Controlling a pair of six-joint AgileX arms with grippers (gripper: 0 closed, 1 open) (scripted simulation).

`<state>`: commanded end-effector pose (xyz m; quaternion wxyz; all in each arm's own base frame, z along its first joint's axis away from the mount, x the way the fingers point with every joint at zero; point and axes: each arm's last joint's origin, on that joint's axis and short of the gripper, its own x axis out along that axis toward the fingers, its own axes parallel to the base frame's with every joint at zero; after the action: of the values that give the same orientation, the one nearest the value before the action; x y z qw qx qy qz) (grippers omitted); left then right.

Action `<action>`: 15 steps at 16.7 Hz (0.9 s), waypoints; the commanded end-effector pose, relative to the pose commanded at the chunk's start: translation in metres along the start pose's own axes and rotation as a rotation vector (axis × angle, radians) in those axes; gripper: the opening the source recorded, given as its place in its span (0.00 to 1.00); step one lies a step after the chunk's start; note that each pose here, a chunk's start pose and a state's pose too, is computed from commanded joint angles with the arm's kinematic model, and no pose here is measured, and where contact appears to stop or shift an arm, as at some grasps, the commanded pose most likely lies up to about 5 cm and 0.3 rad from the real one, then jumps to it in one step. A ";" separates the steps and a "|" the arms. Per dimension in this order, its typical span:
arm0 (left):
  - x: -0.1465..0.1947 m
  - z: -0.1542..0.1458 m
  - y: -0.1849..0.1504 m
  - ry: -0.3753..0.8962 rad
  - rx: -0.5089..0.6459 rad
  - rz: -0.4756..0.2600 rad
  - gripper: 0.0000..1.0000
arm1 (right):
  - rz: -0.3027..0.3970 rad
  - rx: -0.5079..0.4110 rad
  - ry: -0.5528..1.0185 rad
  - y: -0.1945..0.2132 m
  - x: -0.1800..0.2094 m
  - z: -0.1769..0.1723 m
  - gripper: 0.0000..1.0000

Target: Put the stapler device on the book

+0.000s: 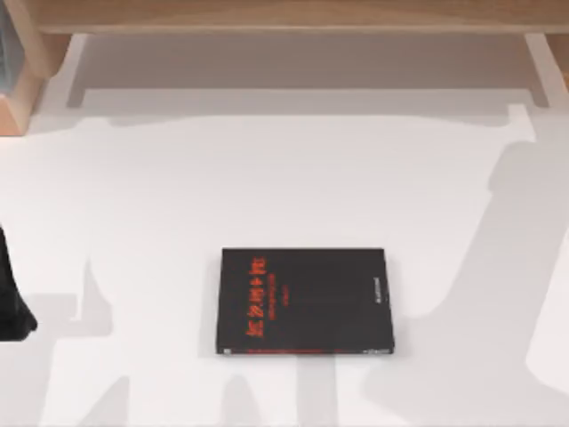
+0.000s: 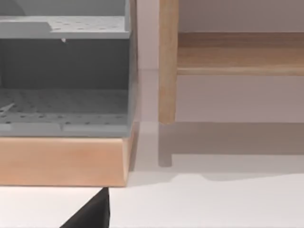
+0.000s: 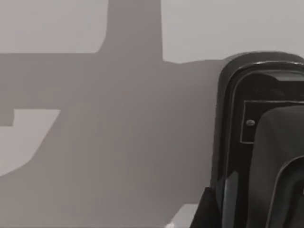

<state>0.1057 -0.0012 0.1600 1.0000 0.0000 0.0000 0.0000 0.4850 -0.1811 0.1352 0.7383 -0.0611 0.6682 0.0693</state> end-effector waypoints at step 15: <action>0.000 0.000 0.000 0.000 0.000 0.000 1.00 | -0.027 0.033 -0.019 -0.001 -0.026 -0.003 0.00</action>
<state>0.1057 -0.0012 0.1600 1.0000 0.0000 0.0000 0.0000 0.4794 -0.1831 0.1606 0.7463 -0.0572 0.6613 0.0491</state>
